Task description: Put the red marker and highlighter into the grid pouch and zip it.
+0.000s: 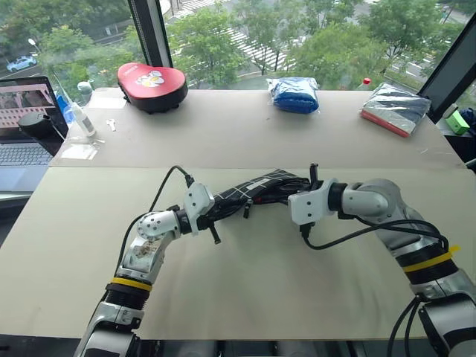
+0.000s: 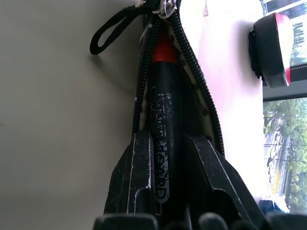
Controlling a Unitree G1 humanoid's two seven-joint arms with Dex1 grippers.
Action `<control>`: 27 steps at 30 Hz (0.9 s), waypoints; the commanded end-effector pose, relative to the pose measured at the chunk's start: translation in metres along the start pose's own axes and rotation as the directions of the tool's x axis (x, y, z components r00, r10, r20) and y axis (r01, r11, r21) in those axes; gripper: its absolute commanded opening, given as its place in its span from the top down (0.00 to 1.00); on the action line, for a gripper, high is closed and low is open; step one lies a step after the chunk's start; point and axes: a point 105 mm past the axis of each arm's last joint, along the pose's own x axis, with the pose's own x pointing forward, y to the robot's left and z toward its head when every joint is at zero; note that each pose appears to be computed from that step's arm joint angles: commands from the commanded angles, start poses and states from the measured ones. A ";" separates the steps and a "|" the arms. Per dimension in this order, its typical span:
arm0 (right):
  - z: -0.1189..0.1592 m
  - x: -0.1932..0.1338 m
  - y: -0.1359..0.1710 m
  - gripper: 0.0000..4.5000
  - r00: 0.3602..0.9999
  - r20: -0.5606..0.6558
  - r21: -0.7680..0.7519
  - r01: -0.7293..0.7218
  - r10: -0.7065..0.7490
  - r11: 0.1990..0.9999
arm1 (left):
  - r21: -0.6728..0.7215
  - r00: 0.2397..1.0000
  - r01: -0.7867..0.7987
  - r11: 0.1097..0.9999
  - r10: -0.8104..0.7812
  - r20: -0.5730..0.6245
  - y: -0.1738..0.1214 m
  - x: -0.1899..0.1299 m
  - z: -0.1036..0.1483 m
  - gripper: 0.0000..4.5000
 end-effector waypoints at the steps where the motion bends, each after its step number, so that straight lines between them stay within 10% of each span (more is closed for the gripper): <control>1: 0.017 0.008 -0.014 0.89 0.996 0.081 -0.065 0.050 -0.045 0.997 | 0.026 0.999 0.002 1.000 -0.003 0.046 0.002 0.003 0.013 1.00; 3: 0.018 0.009 -0.012 0.89 0.994 0.098 -0.047 0.043 -0.038 0.998 | 0.026 0.999 0.000 1.000 -0.001 0.045 0.002 0.002 0.013 1.00; 9: 0.008 0.005 -0.020 0.40 0.995 0.064 0.046 0.070 -0.073 0.996 | 0.027 0.999 -0.004 1.000 0.003 0.045 0.002 0.001 0.013 1.00; 17: -0.011 -0.034 -0.035 0.40 0.988 0.046 0.158 0.141 -0.150 0.977 | 0.029 0.999 -0.003 1.000 0.002 0.043 0.001 0.001 0.013 1.00; 21: 0.003 -0.084 -0.034 0.40 0.946 0.209 0.811 -0.026 -0.247 0.585 | 0.029 0.999 -0.003 1.000 0.001 0.040 0.001 0.000 0.012 1.00; 27: 0.026 -0.104 0.006 0.40 0.944 0.308 0.904 -0.252 -0.119 0.344 | 0.029 0.999 0.001 1.000 -0.002 0.038 0.001 0.000 0.012 1.00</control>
